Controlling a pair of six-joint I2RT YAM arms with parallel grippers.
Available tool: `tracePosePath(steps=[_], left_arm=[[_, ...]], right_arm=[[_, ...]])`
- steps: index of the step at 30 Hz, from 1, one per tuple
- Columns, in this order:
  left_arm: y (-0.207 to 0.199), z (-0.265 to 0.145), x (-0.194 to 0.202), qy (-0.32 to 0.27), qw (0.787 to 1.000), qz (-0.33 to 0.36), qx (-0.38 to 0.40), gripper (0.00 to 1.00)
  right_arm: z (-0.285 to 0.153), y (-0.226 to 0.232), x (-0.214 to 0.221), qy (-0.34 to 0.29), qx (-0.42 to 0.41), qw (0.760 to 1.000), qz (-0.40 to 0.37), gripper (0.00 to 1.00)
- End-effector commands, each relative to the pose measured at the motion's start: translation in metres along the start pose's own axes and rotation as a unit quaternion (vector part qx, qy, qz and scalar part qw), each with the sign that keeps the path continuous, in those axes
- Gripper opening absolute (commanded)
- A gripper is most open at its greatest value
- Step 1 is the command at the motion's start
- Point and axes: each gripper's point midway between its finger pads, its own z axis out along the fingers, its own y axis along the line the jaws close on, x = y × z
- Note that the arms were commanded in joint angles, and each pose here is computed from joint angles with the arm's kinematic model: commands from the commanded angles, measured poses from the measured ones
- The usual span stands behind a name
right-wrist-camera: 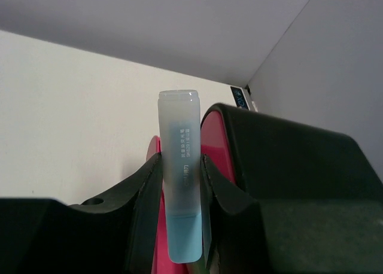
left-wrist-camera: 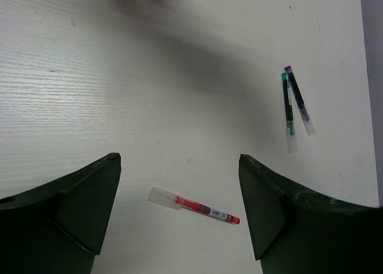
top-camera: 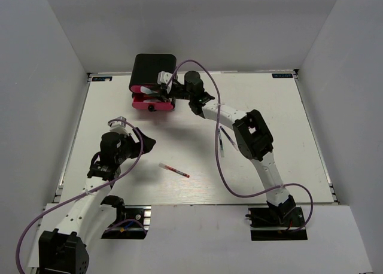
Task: Sort the stationery into containers
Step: Place the stationery in the drawer, then close the drawer in the storage box.
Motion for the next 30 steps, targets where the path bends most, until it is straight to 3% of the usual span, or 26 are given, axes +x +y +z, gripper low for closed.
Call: tracePosePath(steps=[1,5,9,14,20,25,28,29,30], left_arm=[[-0.003,-0.004,-0.004,-0.007,1.0,0.005,0.003,0.89],[-0.005,-0.005,-0.005,-0.007,1.0,0.005,0.003,0.89],[-0.005,-0.005,-0.005,-0.007,1.0,0.005,0.003,0.89],[-0.005,-0.003,-0.006,-0.003,1.0,0.004,0.001,0.89],[-0.006,-0.003,-0.008,-0.007,1.0,0.005,0.003,0.89],[-0.009,-0.003,-0.012,-0.011,1.0,0.006,0.006,0.89],[-0.01,-0.001,-0.015,-0.016,1.0,0.007,0.009,0.89],[-0.009,0.003,-0.014,-0.014,1.0,0.007,0.008,0.89],[-0.01,0.005,-0.019,-0.017,1.0,0.014,0.01,0.89]], right_arm=[[0.0,-0.008,0.006,-0.003,0.011,0.999,-0.03,0.0],[0.001,-0.007,0.016,0.005,0.012,0.999,-0.029,0.03],[0.002,-0.007,0.022,0.012,0.017,0.999,-0.037,0.14],[0.0,-0.004,0.036,0.024,0.015,0.999,-0.04,0.42],[-0.001,-0.003,0.038,0.028,0.013,0.999,-0.043,0.56],[-0.002,-0.002,0.028,0.021,0.01,0.999,-0.046,0.56],[-0.009,-0.005,0.004,0.0,0.019,0.999,-0.046,0.5],[-0.012,-0.008,-0.004,-0.009,0.025,0.999,-0.037,0.46],[-0.02,-0.013,-0.029,-0.022,0.034,0.998,-0.044,0.28]])
